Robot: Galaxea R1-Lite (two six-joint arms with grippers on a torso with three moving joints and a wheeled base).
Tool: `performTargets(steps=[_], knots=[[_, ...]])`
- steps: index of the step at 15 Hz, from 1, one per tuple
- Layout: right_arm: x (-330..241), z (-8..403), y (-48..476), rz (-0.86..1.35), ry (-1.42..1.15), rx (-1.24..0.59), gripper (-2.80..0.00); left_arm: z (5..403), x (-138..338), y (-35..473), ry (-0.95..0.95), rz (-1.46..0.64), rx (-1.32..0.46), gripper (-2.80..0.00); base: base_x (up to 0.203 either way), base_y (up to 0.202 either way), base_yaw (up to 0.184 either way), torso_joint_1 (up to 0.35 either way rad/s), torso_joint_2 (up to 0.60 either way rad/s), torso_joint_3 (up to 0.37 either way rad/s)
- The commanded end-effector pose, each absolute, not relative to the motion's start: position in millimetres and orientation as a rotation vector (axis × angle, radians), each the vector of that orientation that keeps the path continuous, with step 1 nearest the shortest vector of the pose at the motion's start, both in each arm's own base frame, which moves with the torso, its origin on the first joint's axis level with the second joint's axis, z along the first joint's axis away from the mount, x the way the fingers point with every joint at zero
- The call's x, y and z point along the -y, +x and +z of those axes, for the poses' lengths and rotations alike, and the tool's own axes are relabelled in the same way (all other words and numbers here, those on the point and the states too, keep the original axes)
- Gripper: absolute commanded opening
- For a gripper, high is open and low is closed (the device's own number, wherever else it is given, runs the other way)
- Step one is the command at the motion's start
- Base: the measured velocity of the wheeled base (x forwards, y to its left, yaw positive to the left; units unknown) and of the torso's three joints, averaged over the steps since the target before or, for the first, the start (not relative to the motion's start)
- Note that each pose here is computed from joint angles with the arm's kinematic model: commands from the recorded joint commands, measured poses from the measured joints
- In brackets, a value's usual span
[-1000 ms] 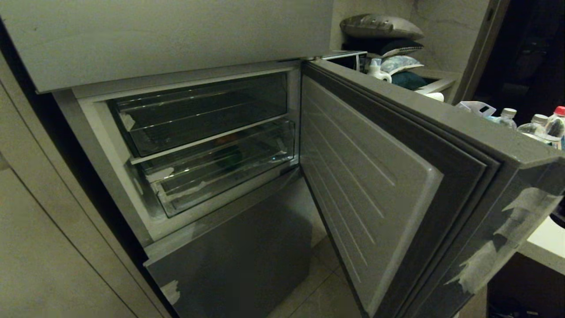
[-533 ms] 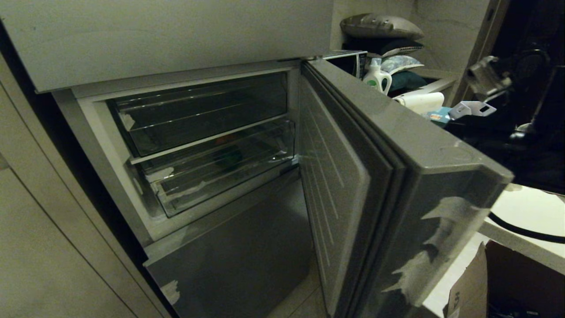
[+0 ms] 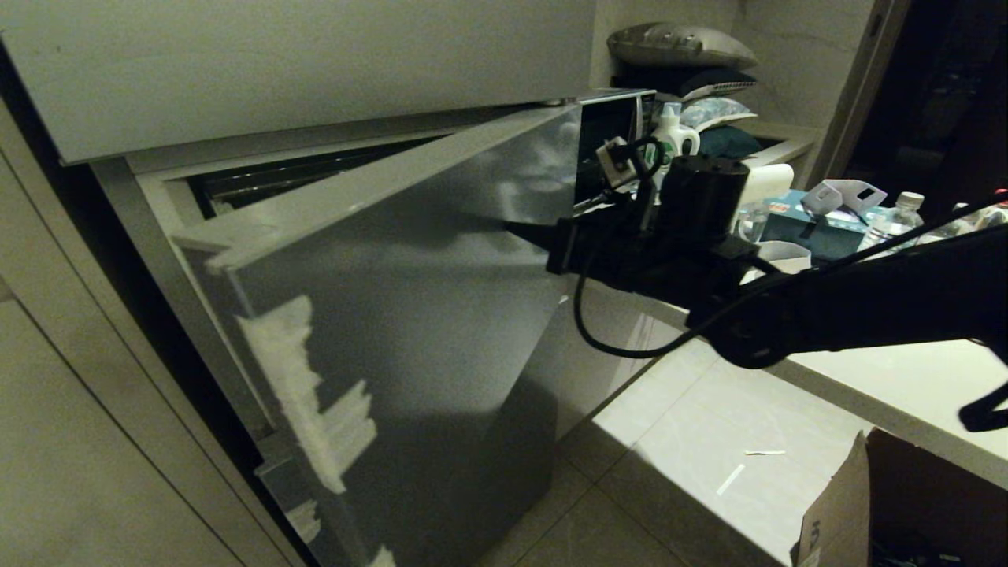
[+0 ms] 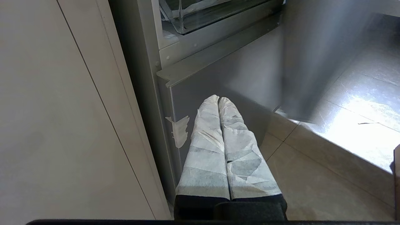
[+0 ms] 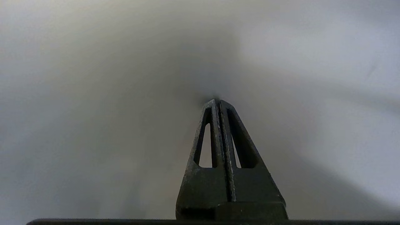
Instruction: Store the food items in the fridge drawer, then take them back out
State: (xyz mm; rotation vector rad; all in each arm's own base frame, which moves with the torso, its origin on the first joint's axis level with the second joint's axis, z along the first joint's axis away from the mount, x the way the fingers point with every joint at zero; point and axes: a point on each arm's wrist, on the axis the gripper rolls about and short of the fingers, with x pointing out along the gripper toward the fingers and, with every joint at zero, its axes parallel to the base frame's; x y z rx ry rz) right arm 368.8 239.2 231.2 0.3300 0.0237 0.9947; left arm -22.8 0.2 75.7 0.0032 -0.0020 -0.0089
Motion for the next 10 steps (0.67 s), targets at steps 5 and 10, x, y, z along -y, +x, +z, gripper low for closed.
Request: performTargets(steps=[5,10], knots=[[-319,182,411,0.913,0.388,0.126,-2.80,76,0,-23,0.003,-0.009,0.003,-2.80,0.000,0.000,0.000,0.000,0.00,0.000],[-304,206,382,0.897,0.357,0.075,-2.80,76,0,-23,0.003,-0.009,0.004,-2.80,0.000,0.000,0.000,0.000,0.00,0.000]])
